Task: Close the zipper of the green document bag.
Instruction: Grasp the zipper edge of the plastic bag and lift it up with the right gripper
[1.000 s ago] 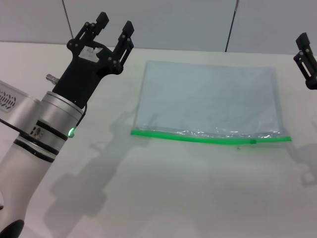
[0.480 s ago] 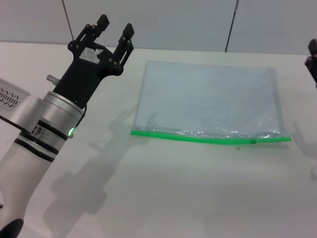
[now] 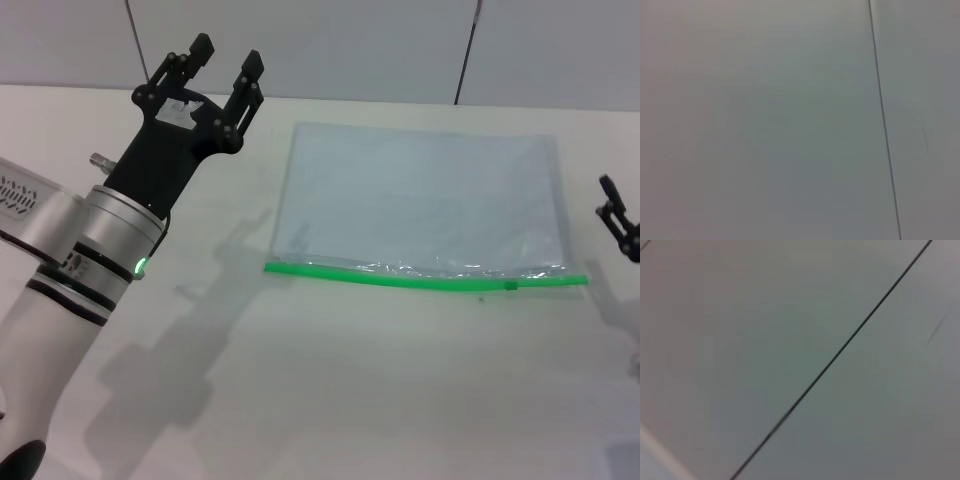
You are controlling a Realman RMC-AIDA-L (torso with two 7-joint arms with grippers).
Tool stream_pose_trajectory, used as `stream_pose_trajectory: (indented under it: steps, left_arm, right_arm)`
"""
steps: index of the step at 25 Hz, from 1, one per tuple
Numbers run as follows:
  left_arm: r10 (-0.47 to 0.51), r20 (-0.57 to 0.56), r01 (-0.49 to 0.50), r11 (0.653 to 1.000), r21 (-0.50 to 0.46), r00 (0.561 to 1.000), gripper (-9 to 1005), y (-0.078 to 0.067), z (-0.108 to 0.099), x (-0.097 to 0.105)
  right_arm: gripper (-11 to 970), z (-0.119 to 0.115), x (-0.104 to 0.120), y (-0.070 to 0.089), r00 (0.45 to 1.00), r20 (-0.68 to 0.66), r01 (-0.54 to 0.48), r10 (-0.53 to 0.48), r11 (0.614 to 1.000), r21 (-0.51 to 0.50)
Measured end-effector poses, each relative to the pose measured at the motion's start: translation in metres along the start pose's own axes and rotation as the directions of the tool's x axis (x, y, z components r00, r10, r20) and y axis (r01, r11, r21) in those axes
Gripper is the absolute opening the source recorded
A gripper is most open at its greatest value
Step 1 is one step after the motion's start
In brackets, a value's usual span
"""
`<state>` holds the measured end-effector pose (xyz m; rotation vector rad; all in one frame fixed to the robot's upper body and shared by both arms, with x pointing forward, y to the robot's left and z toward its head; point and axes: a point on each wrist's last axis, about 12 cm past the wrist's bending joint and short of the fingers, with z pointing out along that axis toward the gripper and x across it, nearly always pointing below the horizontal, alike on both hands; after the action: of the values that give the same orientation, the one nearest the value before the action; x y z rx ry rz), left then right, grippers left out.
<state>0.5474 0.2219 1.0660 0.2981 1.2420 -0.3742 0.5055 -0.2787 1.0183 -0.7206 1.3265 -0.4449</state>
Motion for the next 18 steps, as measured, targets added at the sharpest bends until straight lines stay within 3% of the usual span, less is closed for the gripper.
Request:
stream_pose_trajectory:
  steps: [10, 18]
  left_arm:
    - [0.012, -0.005, -0.012, 1.0, -0.013, 1.0, 570, 0.004, -0.002, 0.0]
    - [0.012, -0.006, -0.012, 1.0, -0.014, 1.0, 564, 0.004, -0.003, 0.001]
  right_arm:
    - [752, -0.013, 0.017, 0.011, 0.973, -0.112, 0.19, -0.202, 0.976, -0.105]
    - [738, -0.02, 0.026, 0.017, 0.947, -0.156, 0.255, -0.281, 0.952, -0.167]
